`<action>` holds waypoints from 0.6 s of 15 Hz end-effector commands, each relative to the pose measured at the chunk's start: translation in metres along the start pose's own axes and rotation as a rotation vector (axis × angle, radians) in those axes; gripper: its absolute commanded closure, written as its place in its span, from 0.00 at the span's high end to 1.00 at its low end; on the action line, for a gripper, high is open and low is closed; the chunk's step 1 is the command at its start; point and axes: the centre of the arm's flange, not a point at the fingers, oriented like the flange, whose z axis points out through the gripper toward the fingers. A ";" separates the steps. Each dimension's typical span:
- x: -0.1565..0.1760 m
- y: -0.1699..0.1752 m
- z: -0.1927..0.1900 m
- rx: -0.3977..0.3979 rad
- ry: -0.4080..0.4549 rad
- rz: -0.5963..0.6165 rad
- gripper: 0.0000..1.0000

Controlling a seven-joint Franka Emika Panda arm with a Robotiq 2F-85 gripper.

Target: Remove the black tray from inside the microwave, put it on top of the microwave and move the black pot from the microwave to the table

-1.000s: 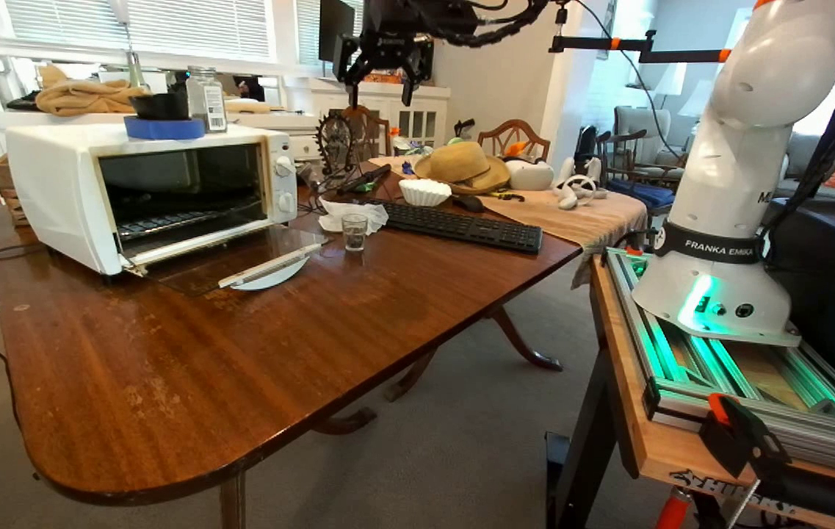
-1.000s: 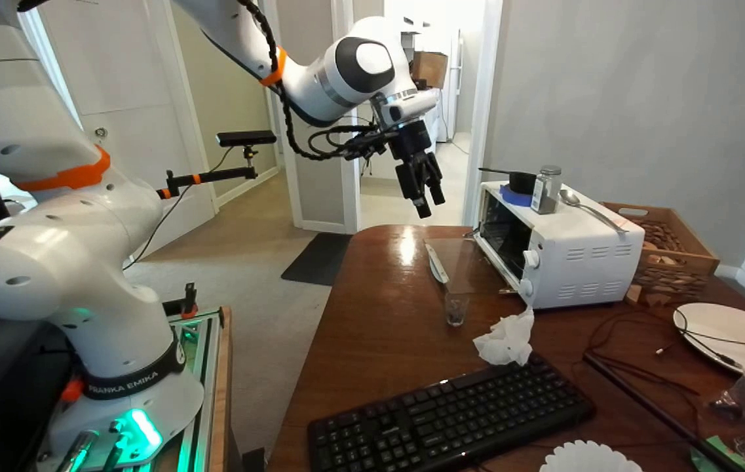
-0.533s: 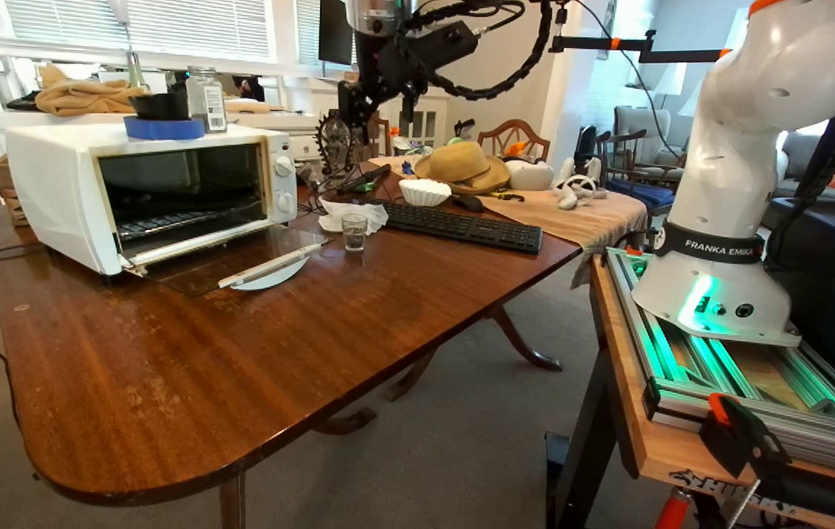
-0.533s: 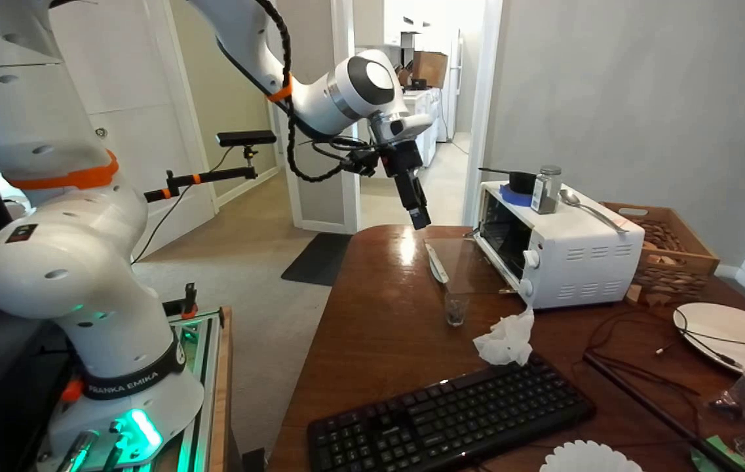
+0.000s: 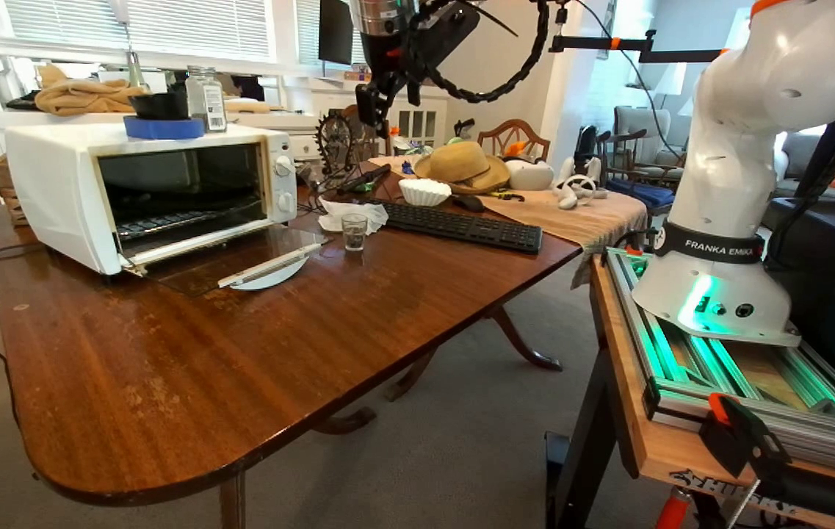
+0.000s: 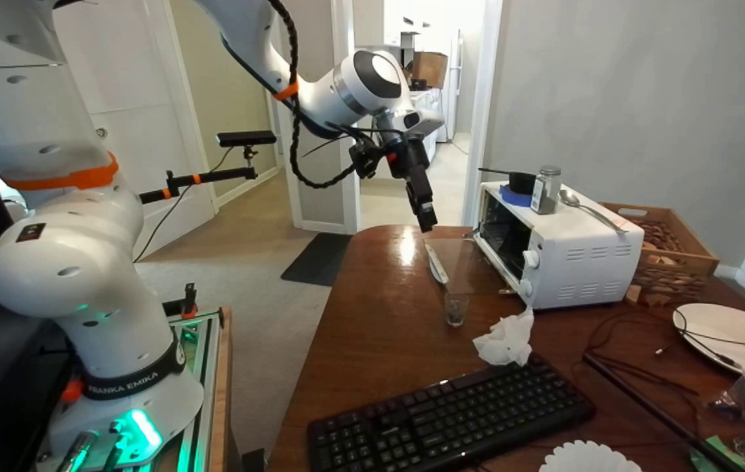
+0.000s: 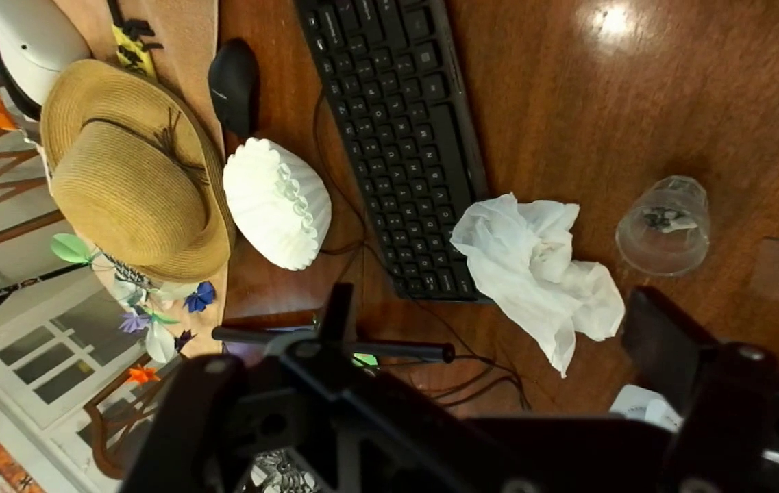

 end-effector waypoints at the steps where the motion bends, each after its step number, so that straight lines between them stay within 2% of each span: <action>1: 0.000 -0.001 0.000 0.000 0.000 -0.002 1.00; 3: 0.015 -0.009 0.002 -0.027 0.026 -0.096 1.00; 6: 0.056 -0.028 0.001 -0.094 0.075 -0.257 1.00; 9: 0.098 -0.054 0.001 -0.121 0.141 -0.406 1.00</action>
